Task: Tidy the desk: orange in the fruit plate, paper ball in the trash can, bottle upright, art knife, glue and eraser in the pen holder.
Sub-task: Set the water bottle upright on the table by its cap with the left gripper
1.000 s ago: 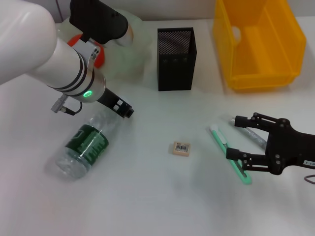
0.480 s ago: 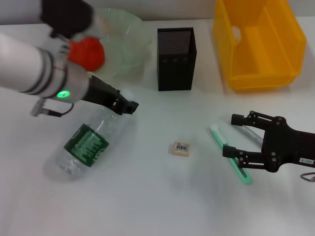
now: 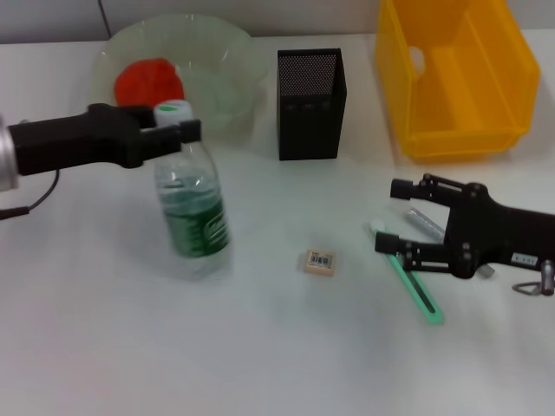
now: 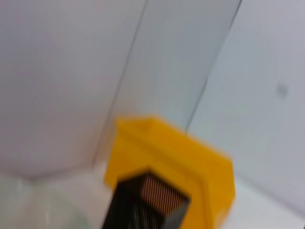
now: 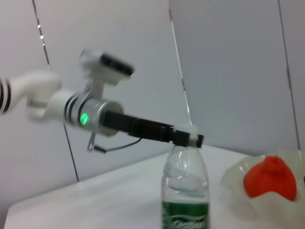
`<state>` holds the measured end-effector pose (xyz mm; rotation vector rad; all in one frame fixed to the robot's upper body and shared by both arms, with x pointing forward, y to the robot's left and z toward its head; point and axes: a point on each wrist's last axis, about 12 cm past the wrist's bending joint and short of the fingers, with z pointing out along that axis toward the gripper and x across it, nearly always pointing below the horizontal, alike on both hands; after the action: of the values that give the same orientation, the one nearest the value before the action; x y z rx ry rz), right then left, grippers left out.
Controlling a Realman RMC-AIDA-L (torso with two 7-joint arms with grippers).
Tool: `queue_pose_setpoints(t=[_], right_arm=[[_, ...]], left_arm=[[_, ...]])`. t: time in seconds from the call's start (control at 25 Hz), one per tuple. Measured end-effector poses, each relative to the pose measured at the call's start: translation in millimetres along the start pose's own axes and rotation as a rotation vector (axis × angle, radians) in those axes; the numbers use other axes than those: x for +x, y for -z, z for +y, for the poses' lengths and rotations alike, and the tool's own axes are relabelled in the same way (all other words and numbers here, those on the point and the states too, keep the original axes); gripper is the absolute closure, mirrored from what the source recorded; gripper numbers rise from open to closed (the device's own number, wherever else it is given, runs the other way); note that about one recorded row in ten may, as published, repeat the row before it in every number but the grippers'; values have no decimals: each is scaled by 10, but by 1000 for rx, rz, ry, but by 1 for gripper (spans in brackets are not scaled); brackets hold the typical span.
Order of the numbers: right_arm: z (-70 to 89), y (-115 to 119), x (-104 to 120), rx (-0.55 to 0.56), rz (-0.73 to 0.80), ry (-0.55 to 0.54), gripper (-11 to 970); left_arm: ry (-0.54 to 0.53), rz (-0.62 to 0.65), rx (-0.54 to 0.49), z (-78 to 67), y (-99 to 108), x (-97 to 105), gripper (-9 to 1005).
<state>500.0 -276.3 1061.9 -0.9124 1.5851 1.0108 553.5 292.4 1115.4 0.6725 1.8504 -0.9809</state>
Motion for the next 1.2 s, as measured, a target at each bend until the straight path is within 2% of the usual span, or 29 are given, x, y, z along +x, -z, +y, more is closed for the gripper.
queue_pose_setpoints(t=[0.08,0.12,0.28,0.52,0.64,0.76,1.2], right_arm=[[-20,-28,-32,3,-13,-9,122],[-26,-41,-42,6,-20,-13,122],[-32,-89,-60,17,-44,-18,122],[-53,-168,-79,43,-105,-50,122],[-90,-199,-71,91,-141,-74,122],[-95,-232,-49,115,-167,-87,122],[-67,-260,-13,150,-225,-110,122]], left_arm=[[-7,-41,2,8,34,44,549],[-46,-173,-5,6,113,202,550],[-113,-318,-50,-51,144,424,551],[-214,-505,-220,-208,34,809,529],[-261,-543,-307,-284,-41,927,518],[-304,-544,-341,-320,-82,969,507],[-313,-513,-416,-265,-142,993,467]])
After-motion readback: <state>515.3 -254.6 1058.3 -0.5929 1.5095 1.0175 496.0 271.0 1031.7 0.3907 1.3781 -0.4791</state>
